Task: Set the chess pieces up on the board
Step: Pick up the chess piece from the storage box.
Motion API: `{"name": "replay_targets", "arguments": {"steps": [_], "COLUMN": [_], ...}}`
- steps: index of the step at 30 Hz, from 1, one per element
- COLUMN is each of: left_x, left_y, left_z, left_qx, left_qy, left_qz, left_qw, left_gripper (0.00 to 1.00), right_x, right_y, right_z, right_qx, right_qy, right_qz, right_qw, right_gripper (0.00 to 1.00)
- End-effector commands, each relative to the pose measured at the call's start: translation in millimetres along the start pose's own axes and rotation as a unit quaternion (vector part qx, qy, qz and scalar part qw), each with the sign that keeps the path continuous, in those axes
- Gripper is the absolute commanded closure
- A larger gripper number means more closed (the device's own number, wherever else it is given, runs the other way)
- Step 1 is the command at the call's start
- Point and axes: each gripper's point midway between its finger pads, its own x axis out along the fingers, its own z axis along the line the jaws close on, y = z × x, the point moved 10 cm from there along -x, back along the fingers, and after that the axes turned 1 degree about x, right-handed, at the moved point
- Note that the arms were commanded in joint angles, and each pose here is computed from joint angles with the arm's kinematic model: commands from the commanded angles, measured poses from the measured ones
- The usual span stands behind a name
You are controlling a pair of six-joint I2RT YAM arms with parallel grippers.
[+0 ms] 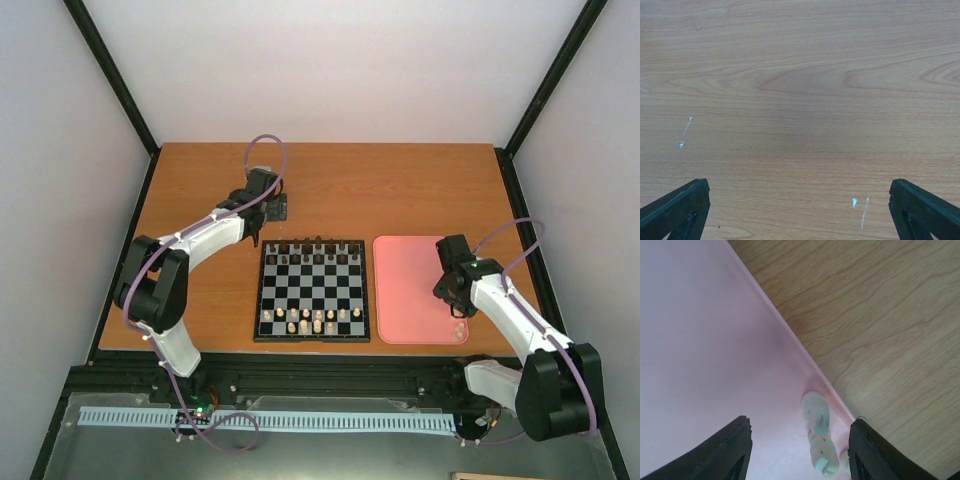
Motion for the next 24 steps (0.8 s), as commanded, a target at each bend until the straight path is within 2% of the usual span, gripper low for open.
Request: {"name": "replay_targets", "arguments": {"steps": [1, 4, 11, 21, 24], "left_x": [1, 0, 3, 4, 4], "left_y": [-11, -11, -9, -8, -8], "left_z": [-6, -6, -6, -6, -6], "left_qx": [0.003, 0.003, 0.006, 0.006, 0.006], "left_qy": [0.003, 0.001, -0.003, -0.005, -0.007], "left_qz": [-0.015, -0.016, -0.013, -0.012, -0.012], "left_qw": [1.0, 1.0, 1.0, 1.0, 1.0], "left_gripper": [0.0, 0.0, 0.0, 0.0, 0.0], "right_x": [13, 17, 24, 29, 29], "right_y": [-2, -4, -6, -5, -5], "right_z": [0, -3, -7, -7, -7], "right_qx": [-0.007, -0.005, -0.001, -0.004, -0.007], "right_qy": [0.0, -0.001, -0.001, 0.0, -0.002], "right_qz": [0.007, 0.006, 0.004, 0.008, 0.007], "right_qw": [1.0, 1.0, 1.0, 1.0, 1.0], "right_gripper": [0.47, 0.51, 0.67, 0.75, 0.85]}}
